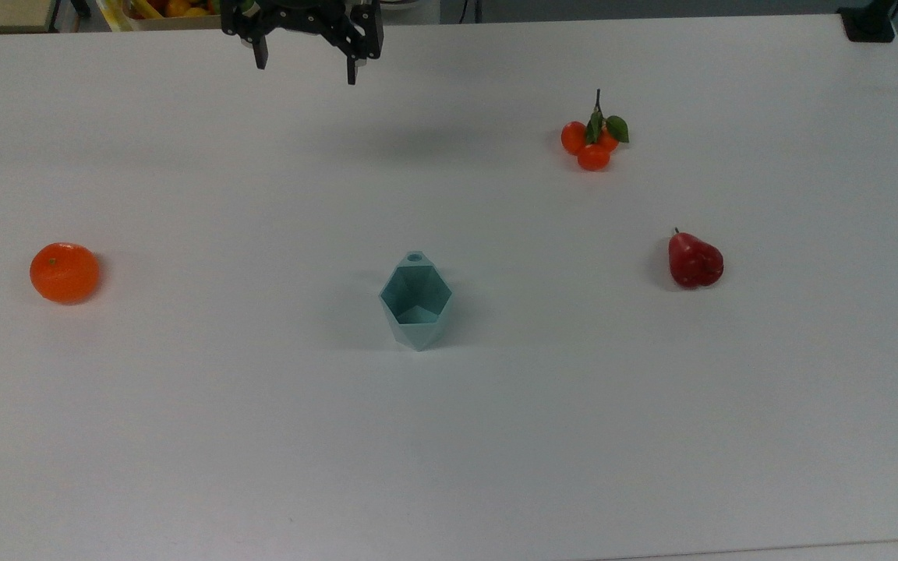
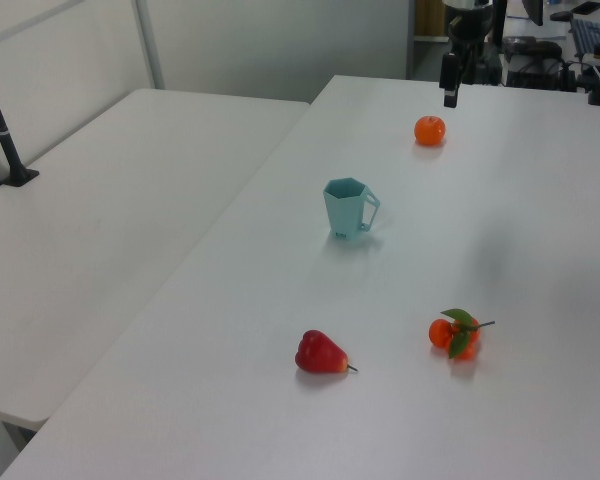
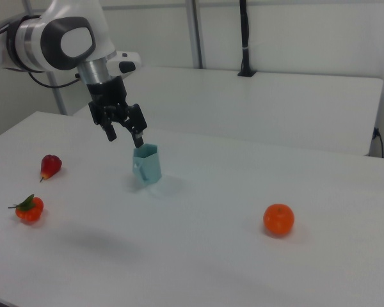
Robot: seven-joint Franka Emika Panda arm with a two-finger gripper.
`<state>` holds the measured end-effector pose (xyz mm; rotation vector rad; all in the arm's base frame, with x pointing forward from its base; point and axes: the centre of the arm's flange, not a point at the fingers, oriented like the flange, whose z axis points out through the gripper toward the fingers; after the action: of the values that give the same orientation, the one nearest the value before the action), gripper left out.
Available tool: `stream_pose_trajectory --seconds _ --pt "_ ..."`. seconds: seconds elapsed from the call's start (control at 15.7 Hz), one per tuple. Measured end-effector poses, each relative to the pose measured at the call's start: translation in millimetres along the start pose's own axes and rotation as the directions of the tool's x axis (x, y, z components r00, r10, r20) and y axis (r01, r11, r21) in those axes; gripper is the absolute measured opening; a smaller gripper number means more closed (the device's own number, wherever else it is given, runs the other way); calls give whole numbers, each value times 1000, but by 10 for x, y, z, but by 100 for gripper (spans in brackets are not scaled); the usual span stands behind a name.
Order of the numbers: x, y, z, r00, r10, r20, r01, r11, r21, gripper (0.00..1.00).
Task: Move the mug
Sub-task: 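Move the open gripper down toward the teal mug's rim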
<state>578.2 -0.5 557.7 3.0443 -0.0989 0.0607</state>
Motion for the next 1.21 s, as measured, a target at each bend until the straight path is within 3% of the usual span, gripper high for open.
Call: stream_pose_trajectory --seconds 0.7,1.21 --pt "81 -174 188 1000 -27 3 27 1000 2 100" --pt "470 -1030 1320 990 -140 -31 140 990 7 100"
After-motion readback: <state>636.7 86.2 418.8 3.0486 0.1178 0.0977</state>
